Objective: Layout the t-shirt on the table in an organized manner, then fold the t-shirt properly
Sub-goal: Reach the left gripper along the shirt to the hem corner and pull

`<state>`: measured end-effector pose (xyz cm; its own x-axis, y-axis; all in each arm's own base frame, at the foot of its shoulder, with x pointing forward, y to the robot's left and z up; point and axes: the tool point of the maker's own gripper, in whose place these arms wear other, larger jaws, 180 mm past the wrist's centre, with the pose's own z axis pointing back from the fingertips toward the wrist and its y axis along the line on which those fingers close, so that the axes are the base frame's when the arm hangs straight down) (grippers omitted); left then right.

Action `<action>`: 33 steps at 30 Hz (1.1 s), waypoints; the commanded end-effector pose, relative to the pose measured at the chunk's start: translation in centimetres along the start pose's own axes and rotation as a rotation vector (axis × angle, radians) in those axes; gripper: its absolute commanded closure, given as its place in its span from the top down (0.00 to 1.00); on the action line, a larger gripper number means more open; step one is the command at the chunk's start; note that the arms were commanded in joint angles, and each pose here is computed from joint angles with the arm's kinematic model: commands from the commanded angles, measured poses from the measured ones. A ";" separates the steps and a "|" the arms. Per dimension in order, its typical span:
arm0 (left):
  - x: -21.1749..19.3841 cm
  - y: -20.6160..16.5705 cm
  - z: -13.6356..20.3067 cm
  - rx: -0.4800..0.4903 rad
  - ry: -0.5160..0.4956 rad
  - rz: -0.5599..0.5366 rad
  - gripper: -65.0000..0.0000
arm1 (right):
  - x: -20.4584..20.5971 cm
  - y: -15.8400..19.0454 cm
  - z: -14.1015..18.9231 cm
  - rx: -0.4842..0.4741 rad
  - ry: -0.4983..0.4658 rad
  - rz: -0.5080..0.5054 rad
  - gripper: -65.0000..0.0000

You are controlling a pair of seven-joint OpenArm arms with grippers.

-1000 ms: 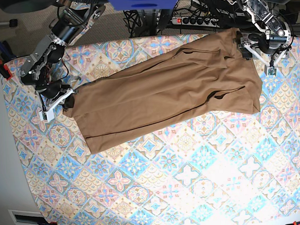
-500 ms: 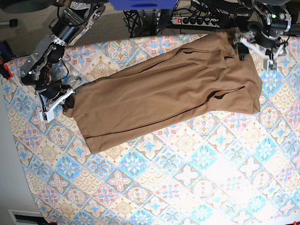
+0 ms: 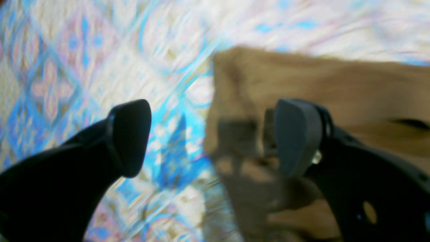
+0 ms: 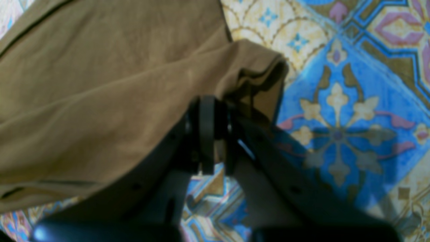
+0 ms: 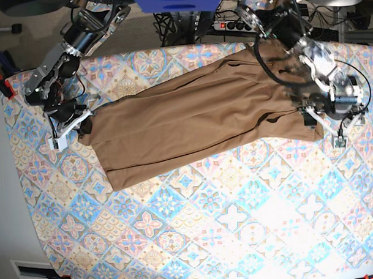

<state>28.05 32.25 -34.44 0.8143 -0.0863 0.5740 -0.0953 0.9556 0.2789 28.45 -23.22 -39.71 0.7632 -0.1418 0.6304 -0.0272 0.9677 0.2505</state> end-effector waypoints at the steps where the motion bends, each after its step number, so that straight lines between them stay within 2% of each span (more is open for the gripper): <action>1: 2.2 0.5 -0.3 0.003 -0.048 -0.037 0.82 | 1.8 -0.2 0.4 -0.001 -0.054 0.019 0.00; 4: 3.0 -0.2 -2.3 -0.051 -0.013 -0.138 0.82 | 1.2 -0.2 0.5 -0.004 -0.043 0.020 0.00; 9: 4.2 -2.0 -4.2 -0.110 -0.046 -0.199 0.82 | 1.2 0.9 0.0 0.021 -0.028 0.052 0.35; 13: 3.1 -3.8 -6.1 -0.160 -0.024 -0.250 0.82 | 1.2 0.9 0.0 0.021 -0.028 0.054 0.54; 15: 2.6 -4.1 -6.5 -0.170 -0.013 -0.249 0.82 | 1.2 0.9 0.0 0.021 -0.028 0.054 0.59; 18: 1.6 -4.0 -7.3 -0.180 0.009 -0.252 0.82 | 1.2 0.8 0.1 0.019 -0.029 0.051 0.60; 21: 0.5 -4.6 -8.2 -0.195 0.049 -0.320 0.81 | 1.2 0.8 0.1 0.019 -0.029 0.051 0.60; 23: -0.1 -4.9 -8.7 -0.200 0.070 -0.369 0.73 | 1.2 0.8 0.1 0.019 -0.031 0.051 0.60; 25: -0.3 -5.8 -9.0 -0.224 0.068 -0.384 0.55 | 1.2 0.8 0.1 0.019 -0.031 0.051 0.60; 27: -0.3 -6.1 -9.2 -0.233 0.055 -0.381 0.31 | 1.2 0.8 0.1 0.019 -0.031 0.051 0.60; 29: 0.1 -6.1 -9.2 -0.233 0.048 -0.380 0.01 | 1.2 0.8 0.1 0.019 -0.031 0.051 0.60; 33: 2.5 -5.7 -9.1 -0.211 0.017 -0.383 0.00 | 1.2 0.8 0.1 0.018 -0.031 0.050 0.60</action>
<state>35.85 27.96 -41.92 0.7622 -0.4394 0.4754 0.3506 0.8975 0.2674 28.03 -22.38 -40.21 0.7812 -0.1056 0.6152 -0.0608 0.9680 0.2434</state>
